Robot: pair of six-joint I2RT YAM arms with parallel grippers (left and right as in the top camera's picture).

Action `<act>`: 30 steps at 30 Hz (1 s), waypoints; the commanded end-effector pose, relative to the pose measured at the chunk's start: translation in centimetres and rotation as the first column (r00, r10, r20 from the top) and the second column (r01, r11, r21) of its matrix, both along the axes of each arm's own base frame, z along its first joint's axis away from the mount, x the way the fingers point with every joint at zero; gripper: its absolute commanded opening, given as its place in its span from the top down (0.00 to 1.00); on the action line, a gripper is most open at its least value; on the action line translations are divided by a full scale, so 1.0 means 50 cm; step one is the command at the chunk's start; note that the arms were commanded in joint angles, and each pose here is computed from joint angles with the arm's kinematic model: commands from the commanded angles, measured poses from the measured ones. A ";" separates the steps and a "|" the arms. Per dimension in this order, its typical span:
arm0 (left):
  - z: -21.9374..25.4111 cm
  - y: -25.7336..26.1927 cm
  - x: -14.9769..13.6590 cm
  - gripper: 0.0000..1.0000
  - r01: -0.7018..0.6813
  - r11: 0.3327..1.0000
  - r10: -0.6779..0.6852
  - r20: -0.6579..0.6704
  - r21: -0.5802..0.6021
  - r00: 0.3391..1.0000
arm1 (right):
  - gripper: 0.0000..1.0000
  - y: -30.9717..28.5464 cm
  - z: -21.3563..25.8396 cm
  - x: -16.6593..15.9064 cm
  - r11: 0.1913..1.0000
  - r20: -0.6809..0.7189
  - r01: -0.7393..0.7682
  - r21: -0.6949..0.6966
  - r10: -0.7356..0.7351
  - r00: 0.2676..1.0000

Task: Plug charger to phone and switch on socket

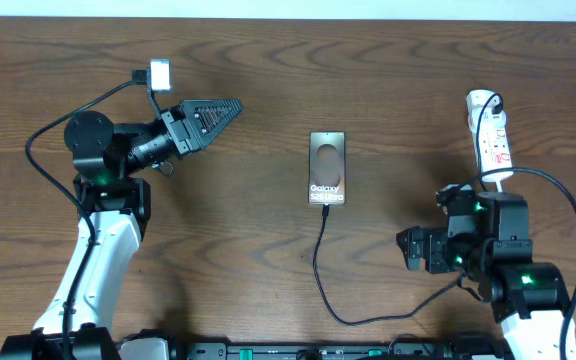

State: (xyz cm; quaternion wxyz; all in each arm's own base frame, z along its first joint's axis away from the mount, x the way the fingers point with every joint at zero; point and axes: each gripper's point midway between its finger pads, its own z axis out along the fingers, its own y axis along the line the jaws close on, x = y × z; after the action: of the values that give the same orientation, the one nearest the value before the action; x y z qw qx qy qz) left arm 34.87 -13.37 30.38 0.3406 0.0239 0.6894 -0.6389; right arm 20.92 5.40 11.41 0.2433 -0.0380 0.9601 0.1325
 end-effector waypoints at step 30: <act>0.011 0.003 0.003 0.07 -0.008 1.000 0.008 0.025 0.004 1.000 | 0.01 0.006 -0.109 0.058 1.000 0.399 -0.012 -0.025 0.021 0.917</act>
State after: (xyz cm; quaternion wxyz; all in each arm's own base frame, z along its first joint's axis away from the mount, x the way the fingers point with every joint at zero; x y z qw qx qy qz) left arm 34.87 -13.37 30.38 0.3406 0.0239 0.6894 -0.6389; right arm 24.12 5.64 6.42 0.4276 -0.0674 0.8940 0.1160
